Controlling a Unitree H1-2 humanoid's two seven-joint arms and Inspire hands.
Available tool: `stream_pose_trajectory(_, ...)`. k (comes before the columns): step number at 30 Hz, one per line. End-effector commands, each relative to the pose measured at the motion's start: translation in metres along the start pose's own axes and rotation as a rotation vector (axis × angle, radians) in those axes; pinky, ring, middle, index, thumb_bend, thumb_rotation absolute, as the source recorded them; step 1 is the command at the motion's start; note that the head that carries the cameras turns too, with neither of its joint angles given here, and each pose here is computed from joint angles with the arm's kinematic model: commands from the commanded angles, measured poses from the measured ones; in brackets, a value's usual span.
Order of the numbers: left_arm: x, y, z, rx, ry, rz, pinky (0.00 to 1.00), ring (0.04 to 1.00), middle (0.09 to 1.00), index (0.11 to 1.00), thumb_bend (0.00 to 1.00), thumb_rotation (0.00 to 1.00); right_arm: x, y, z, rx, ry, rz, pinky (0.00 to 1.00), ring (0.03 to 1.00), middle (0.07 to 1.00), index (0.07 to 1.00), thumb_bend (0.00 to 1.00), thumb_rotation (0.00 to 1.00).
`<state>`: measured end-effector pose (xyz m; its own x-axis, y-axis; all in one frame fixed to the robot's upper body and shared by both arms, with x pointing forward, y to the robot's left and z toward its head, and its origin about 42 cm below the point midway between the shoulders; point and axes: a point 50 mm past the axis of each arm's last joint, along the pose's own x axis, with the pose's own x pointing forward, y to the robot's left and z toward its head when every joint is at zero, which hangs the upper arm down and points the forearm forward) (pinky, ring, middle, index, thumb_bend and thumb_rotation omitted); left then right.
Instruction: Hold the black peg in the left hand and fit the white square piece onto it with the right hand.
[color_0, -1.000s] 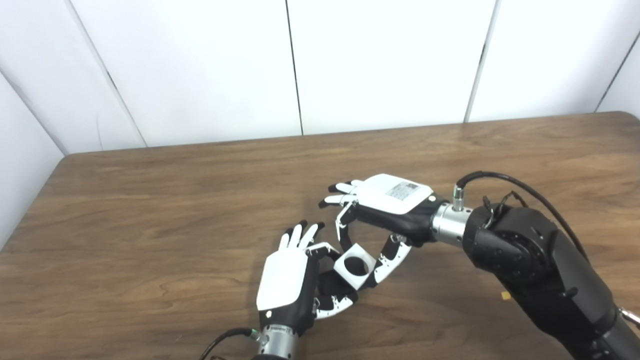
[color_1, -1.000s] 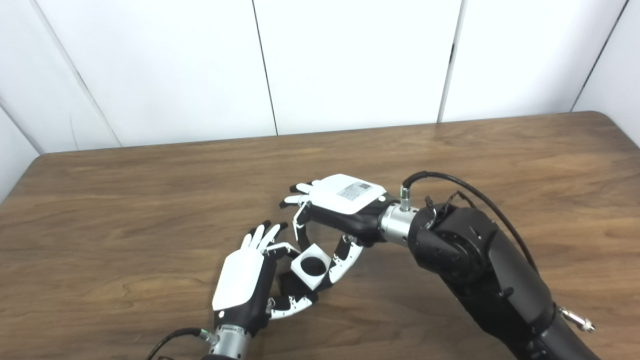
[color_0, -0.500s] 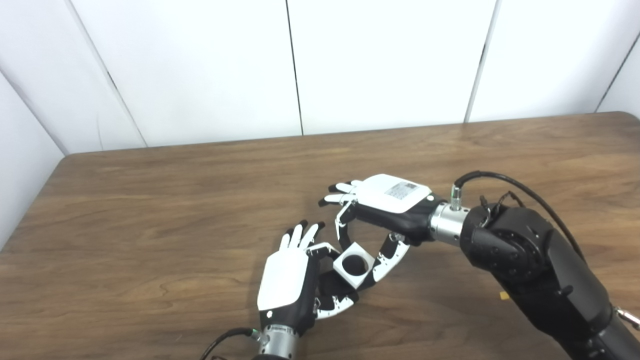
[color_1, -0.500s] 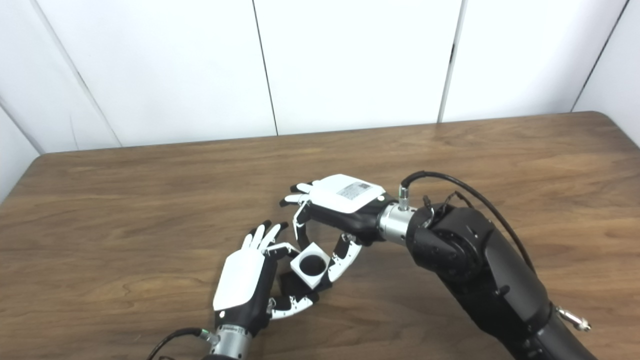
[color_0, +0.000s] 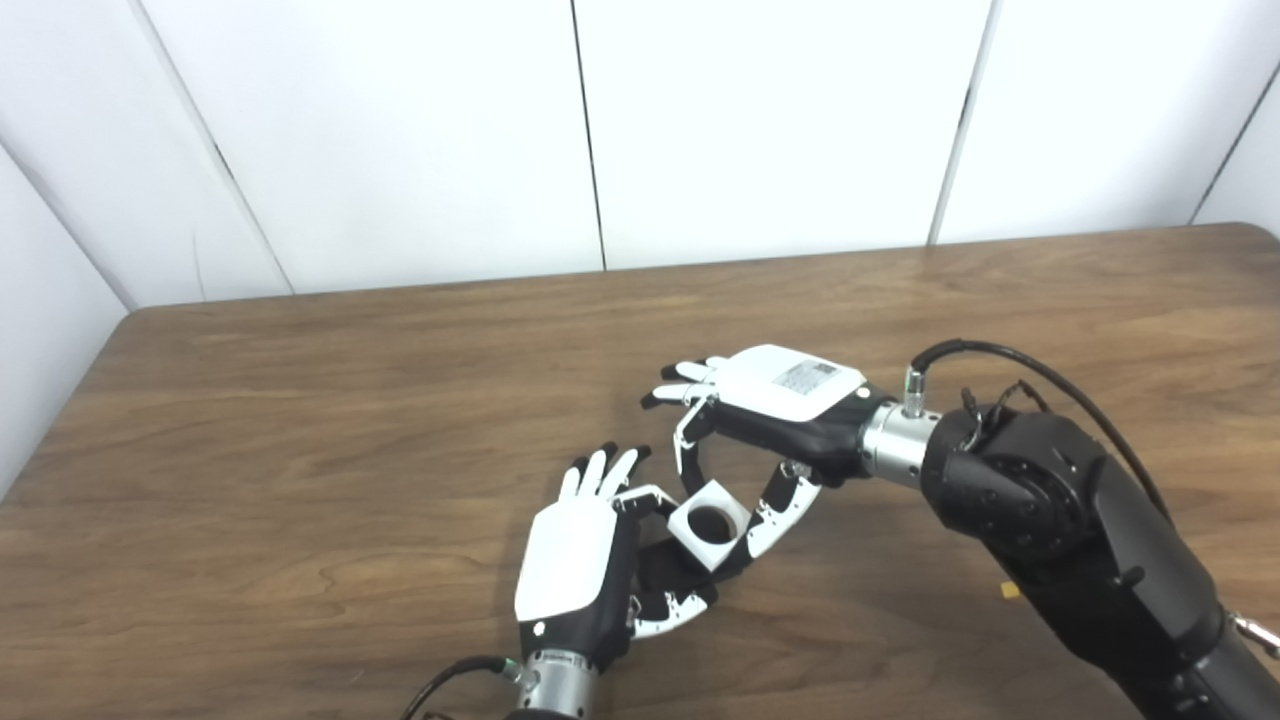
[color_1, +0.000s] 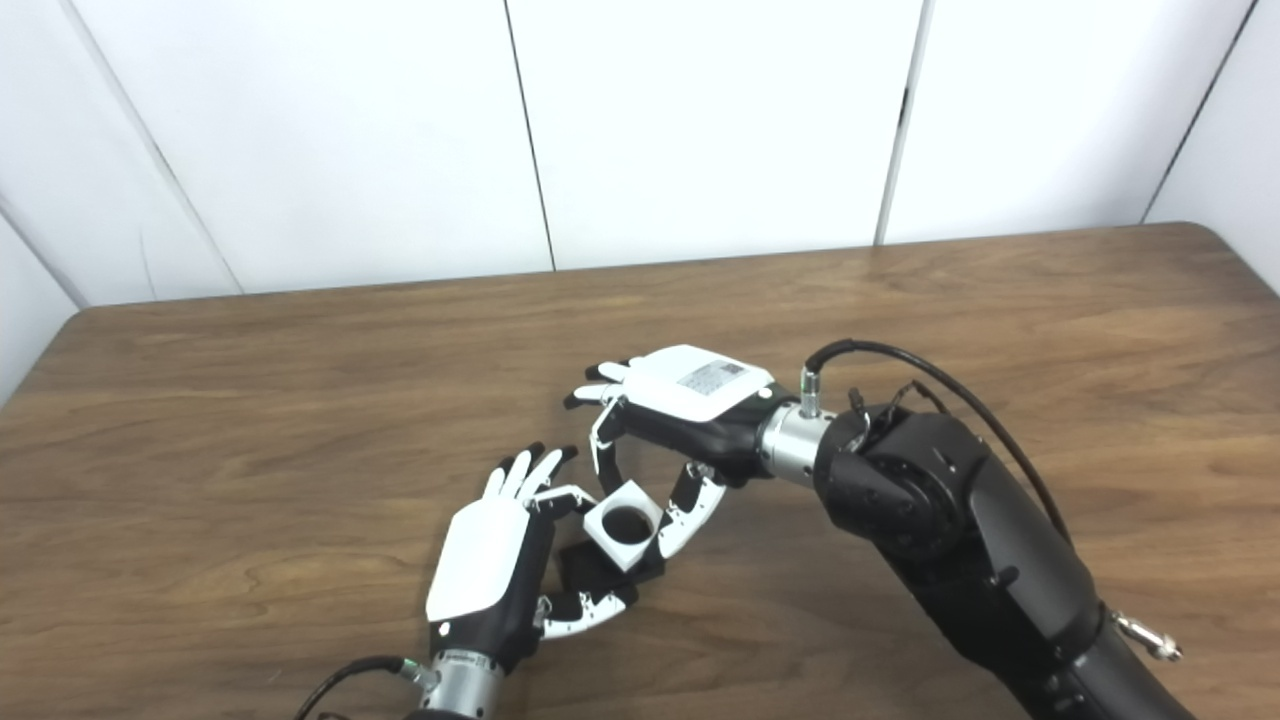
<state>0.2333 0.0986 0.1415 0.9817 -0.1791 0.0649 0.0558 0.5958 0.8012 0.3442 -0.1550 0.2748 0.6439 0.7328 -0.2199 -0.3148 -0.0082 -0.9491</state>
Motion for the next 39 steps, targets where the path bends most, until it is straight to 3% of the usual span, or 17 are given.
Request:
stream_pose_trajectory(1,-0.005,-0.008,0.0,0.01,0.005,-0.036,1.0,0.99,0.934,0.494,0.51,0.09,0.0,-0.013,0.001,-0.032,-0.023,-0.059,1.0,1.0,0.937,0.492,0.52,0.16)
stream_pose_trajectory(30,0.001,-0.014,0.007,0.009,0.002,-0.036,1.0,0.994,0.935,0.494,0.5,0.09,0.001,-0.004,0.009,-0.076,-0.03,-0.022,1.0,1.0,0.943,0.492,0.52,0.16)
stream_pose_trajectory(39,0.0,-0.012,0.009,0.0,0.005,-0.033,1.0,0.996,0.937,0.494,0.5,0.09,0.003,0.002,0.001,-0.063,-0.008,-0.012,1.0,1.0,0.943,0.492,0.52,0.16)
